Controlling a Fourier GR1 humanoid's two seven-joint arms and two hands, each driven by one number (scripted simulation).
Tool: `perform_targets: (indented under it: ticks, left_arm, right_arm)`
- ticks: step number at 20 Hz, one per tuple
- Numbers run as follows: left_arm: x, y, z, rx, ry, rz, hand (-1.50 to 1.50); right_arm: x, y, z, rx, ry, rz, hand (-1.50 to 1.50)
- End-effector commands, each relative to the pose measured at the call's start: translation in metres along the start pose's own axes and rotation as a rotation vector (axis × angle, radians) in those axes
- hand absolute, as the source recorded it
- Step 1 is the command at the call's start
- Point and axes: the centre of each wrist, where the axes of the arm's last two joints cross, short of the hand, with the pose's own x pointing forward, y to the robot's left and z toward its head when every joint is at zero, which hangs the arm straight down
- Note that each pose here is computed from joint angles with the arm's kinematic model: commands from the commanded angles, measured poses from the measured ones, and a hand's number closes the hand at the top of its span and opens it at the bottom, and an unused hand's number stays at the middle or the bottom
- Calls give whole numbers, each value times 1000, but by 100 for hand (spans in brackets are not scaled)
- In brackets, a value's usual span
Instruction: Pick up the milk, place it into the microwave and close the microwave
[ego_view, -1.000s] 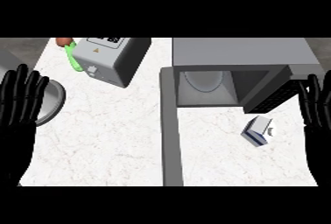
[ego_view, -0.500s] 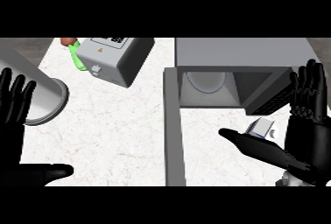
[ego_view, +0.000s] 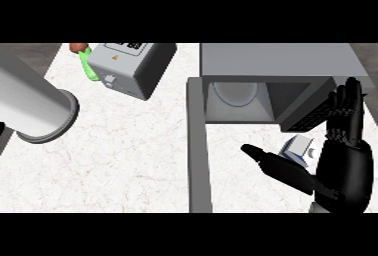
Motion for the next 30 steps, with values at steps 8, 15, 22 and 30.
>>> perform_targets:
  ticks: [8, 15, 22, 30]
  left_arm:
    - [23, 11, 26, -7, 18, 17, -150]
    - [19, 21, 32, -3, 8, 3, -150]
    - [32, 20, 45, -7, 25, 14, -150]
    - [47, 38, 41, -4, 7, 10, -150]
  right_arm:
    - [-44, -14, 5, -40, 95, 45, -150]
    - [-65, -9, 21, -95, 132, 37, -150]
    - [-116, -35, 25, -153, 192, 72, -150]
    - [-165, -67, 57, -202, 252, 96, -150]
